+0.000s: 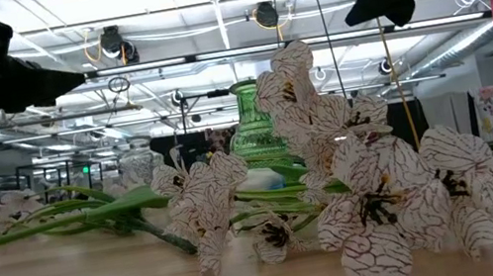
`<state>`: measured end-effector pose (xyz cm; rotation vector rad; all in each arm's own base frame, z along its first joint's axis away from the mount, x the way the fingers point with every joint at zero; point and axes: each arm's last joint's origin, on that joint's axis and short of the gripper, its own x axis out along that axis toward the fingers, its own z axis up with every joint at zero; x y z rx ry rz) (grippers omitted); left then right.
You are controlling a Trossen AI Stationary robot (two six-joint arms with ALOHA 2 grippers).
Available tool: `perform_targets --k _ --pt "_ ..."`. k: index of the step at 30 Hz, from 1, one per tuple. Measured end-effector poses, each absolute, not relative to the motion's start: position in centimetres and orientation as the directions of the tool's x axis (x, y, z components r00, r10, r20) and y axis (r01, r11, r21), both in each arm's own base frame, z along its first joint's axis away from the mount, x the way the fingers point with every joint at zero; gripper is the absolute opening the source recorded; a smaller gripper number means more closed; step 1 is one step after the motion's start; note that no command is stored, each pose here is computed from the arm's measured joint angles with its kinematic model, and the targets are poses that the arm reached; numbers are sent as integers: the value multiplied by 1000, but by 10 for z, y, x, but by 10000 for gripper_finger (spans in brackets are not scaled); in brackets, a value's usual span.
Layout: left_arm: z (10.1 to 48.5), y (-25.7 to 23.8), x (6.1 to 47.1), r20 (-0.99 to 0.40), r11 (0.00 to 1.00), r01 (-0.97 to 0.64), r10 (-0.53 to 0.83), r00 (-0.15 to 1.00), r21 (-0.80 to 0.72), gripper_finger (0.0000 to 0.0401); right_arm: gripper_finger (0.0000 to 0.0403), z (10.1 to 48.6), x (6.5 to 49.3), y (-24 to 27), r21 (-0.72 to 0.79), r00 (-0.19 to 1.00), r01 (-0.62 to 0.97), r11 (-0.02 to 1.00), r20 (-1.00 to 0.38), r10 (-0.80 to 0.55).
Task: Sort flowers into vase by color
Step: Put the top right white tulip into the red vase
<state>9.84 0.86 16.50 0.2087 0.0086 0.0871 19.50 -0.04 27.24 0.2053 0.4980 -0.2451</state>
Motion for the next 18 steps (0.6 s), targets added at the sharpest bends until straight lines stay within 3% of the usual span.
perform_targets --k 9,13,18 --pt "188 8 96 146 986 -61 84 986 -157 20 0 272 195 0 136 850 278 951 -496 -178" --pt "240 7 84 234 982 -12 57 971 -189 17 0 272 195 0 128 850 278 952 -494 -182" --pt "310 5 76 197 982 2 36 980 -190 5 0 272 195 -1 109 850 270 957 -494 -183"
